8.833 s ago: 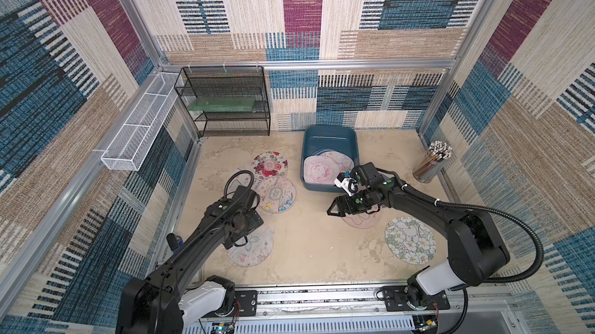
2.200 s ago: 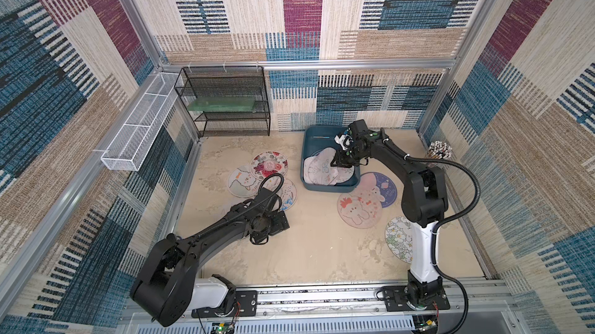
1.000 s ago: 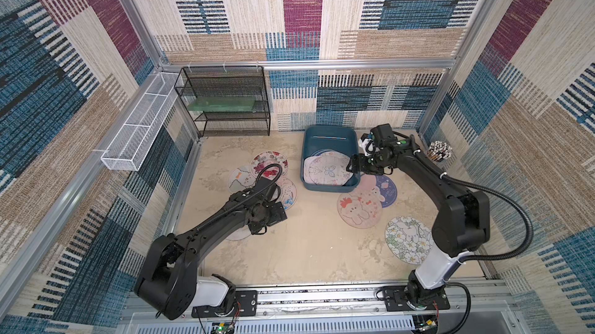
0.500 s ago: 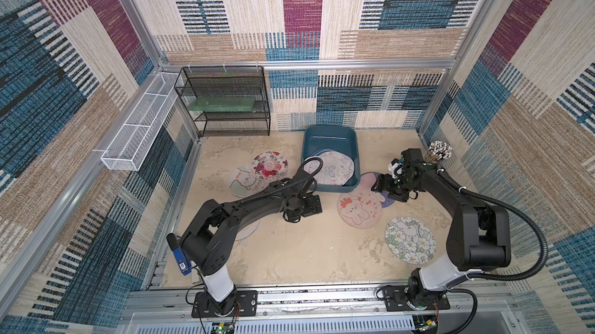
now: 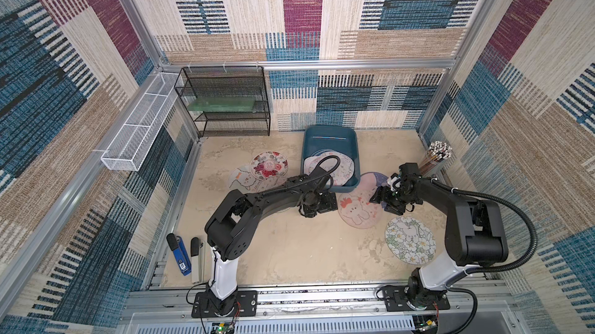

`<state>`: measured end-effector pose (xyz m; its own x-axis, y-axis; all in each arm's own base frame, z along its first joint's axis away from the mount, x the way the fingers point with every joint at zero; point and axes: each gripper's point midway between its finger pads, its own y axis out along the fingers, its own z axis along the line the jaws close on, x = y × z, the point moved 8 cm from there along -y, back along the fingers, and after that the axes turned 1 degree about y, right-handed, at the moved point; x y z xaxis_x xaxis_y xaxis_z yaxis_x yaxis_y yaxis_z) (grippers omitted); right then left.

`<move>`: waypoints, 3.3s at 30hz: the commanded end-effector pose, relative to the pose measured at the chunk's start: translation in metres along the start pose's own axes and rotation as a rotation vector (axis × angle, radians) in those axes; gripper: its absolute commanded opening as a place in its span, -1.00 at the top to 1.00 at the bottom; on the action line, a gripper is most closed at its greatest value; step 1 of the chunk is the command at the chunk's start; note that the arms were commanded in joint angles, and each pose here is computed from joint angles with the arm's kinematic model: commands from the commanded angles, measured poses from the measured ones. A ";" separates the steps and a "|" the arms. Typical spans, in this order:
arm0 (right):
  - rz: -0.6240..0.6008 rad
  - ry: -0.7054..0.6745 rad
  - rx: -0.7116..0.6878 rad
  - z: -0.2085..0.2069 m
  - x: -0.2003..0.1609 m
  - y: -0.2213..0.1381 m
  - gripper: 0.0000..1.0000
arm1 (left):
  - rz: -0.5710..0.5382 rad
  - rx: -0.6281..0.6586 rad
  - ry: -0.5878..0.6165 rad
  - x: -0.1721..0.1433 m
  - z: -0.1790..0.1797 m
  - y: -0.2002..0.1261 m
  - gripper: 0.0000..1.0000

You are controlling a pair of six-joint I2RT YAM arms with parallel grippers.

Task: Put the coasters into the storage box
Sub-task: Pick up the coaster from the center of the board, then place the coaster in the storage box.

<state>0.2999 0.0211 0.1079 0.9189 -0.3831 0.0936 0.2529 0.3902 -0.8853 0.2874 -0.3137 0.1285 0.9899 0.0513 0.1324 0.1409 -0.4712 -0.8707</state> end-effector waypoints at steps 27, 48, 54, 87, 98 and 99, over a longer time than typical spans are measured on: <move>0.112 -0.079 0.023 0.032 -0.054 0.023 0.27 | -0.008 0.042 0.001 0.002 0.004 0.002 -0.77; -0.066 -0.249 0.229 0.151 -0.015 -0.102 0.58 | -0.014 0.062 -0.053 -0.034 0.052 -0.026 -0.84; -0.125 -0.323 0.353 0.207 0.020 -0.112 0.57 | -0.032 0.064 -0.068 -0.042 0.062 -0.039 -0.85; -0.049 -0.226 0.148 0.171 0.118 0.028 -0.39 | -0.077 0.092 -0.102 -0.057 0.086 -0.064 -0.87; -0.138 -0.293 0.109 0.201 0.111 -0.022 -0.66 | -0.110 0.109 -0.130 -0.057 0.097 -0.077 -0.88; -0.137 -0.299 0.111 0.203 0.108 -0.024 -0.68 | -0.112 0.117 -0.136 -0.057 0.099 -0.078 -0.88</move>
<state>0.4616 0.1390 0.2227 0.9192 -0.2012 0.3386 0.3939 0.4705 -0.7896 0.2229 -0.1991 0.1416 0.9621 0.2133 0.1696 0.2406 -0.3729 -0.8961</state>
